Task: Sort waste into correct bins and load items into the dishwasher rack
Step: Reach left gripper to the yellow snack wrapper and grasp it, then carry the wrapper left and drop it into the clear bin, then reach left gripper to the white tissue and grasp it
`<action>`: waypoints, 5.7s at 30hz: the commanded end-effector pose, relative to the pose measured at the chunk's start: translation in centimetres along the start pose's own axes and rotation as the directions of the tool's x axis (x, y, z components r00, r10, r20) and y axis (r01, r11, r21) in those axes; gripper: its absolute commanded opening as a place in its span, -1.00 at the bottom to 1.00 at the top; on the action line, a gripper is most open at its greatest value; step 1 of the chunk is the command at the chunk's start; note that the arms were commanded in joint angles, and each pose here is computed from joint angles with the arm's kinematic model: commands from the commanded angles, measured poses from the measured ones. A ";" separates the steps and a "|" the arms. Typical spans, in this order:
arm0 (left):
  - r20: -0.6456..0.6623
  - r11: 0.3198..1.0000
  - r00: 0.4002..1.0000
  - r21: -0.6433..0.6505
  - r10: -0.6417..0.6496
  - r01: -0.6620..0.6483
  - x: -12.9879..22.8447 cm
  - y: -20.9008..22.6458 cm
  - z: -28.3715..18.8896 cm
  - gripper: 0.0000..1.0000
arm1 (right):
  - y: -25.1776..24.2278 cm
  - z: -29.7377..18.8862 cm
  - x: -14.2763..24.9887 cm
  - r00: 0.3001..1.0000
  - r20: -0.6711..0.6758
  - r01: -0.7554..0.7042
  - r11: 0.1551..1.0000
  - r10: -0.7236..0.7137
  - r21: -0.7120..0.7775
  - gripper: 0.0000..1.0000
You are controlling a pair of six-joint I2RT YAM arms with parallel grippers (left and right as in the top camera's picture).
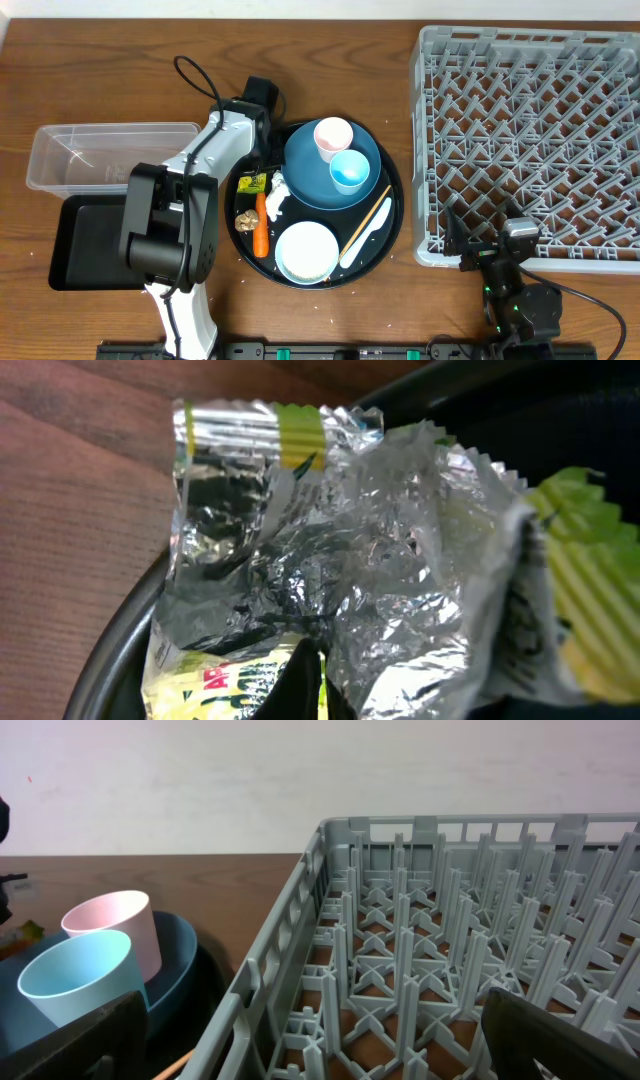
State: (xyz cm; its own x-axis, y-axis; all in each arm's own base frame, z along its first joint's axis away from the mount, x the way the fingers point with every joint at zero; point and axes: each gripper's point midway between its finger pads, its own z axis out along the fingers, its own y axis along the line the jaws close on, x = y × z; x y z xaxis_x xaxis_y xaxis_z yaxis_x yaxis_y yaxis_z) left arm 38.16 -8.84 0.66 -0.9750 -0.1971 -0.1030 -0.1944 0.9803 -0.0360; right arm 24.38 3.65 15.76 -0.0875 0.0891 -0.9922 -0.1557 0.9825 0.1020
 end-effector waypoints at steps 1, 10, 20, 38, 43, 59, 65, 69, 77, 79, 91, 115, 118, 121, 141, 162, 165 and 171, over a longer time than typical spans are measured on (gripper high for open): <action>-0.008 1.000 1.000 -0.017 0.014 -0.014 0.3 0.4 0.2 -0.88 | -0.3 0.0 0.0 1.000 0.000 -0.006 1.000 0.006 0.010 0.98; 0.065 0.998 0.996 0.012 0.055 -0.056 -0.3 0.2 -3.8 -0.87 | -0.3 0.0 0.0 1.000 0.000 -0.006 1.000 0.006 0.010 0.98; 0.123 0.998 0.991 0.035 0.052 -0.056 -0.9 0.0 -6.0 -0.12 | -0.3 0.0 0.0 1.000 0.000 -0.006 1.000 0.006 0.010 0.98; 0.103 0.998 0.993 0.034 0.057 -0.061 -1.7 -0.9 -2.1 0.22 | -0.3 0.0 0.0 1.000 0.000 -0.006 1.000 0.006 0.010 0.98; 0.133 0.997 0.989 0.045 0.058 -0.064 -2.4 -1.4 -2.1 0.02 | -0.3 0.0 0.0 1.000 0.000 -0.006 1.000 0.006 0.010 0.98; 0.192 0.995 0.980 0.069 0.053 -0.068 -3.8 -2.1 -2.3 -0.27 | -0.3 0.0 0.0 1.000 0.000 -0.006 1.000 0.006 0.010 0.99; 0.197 0.995 0.979 0.071 0.053 -0.068 -3.9 -2.1 -2.3 -0.63 | -0.3 0.0 0.0 1.000 0.000 -0.006 1.000 0.006 0.010 0.98; 0.199 0.995 0.979 0.071 0.053 -0.069 -4.0 -2.1 -2.4 -0.88 | -0.3 0.0 0.0 1.000 0.000 -0.006 1.000 0.006 0.010 0.99; 0.317 0.990 0.948 0.118 0.036 -0.077 -5.4 -2.6 -9.2 -0.88 | -0.3 0.0 0.0 1.000 0.000 -0.006 1.000 0.006 0.010 0.99; 0.372 0.987 0.928 0.139 0.022 -0.079 -5.8 -2.6 -11.8 -0.88 | -0.3 0.0 0.0 1.000 0.000 -0.006 1.000 0.006 0.010 0.98; 0.525 0.877 0.703 0.260 -0.480 0.405 -6.4 12.2 -23.4 -0.88 | -0.3 0.0 0.0 1.000 0.000 -0.006 1.000 0.006 0.010 0.98; 0.332 0.490 0.385 0.342 -0.861 0.802 -9.0 31.1 -12.8 -0.88 | -0.3 0.0 0.0 1.000 0.000 -0.006 1.000 0.006 0.010 0.99; 0.341 0.493 0.383 0.346 -0.859 0.798 -9.4 31.3 -12.6 -0.29 | -0.3 0.0 0.0 1.000 0.000 -0.006 1.000 0.006 0.010 0.99; 0.367 0.501 0.376 0.349 -0.851 0.792 -9.7 31.6 -13.2 0.44 | -0.3 0.0 0.0 1.000 0.000 -0.006 1.000 0.006 0.010 0.98; 0.296 0.848 0.800 0.281 -0.522 0.450 -4.4 12.9 -18.8 0.26 | -0.3 0.0 0.0 1.000 0.000 -0.006 1.000 0.006 0.010 0.99; 0.026 0.996 0.997 -0.051 0.075 -0.073 9.8 1.5 -11.0 0.27 | -0.3 0.0 0.0 1.000 0.000 -0.006 1.000 0.006 0.010 0.99; 0.036 0.988 0.987 0.016 0.154 -0.155 9.6 0.2 -10.3 0.27 | -0.3 0.0 0.0 1.000 0.000 -0.006 1.000 0.006 0.010 0.99; 0.060 0.970 0.973 0.081 0.225 -0.229 9.4 -1.1 -9.6 0.25 | -0.3 0.0 0.0 1.000 0.000 -0.006 1.000 0.006 0.010 0.99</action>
State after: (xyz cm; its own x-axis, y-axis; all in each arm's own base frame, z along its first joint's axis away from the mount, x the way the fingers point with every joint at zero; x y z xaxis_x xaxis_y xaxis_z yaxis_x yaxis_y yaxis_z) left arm 28.60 -11.17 9.72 -0.9827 -0.0392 -0.1810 -0.0252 0.9965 -0.0792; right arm 24.38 3.64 15.77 -0.0871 0.0892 -0.9922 -0.1553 0.9826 0.1019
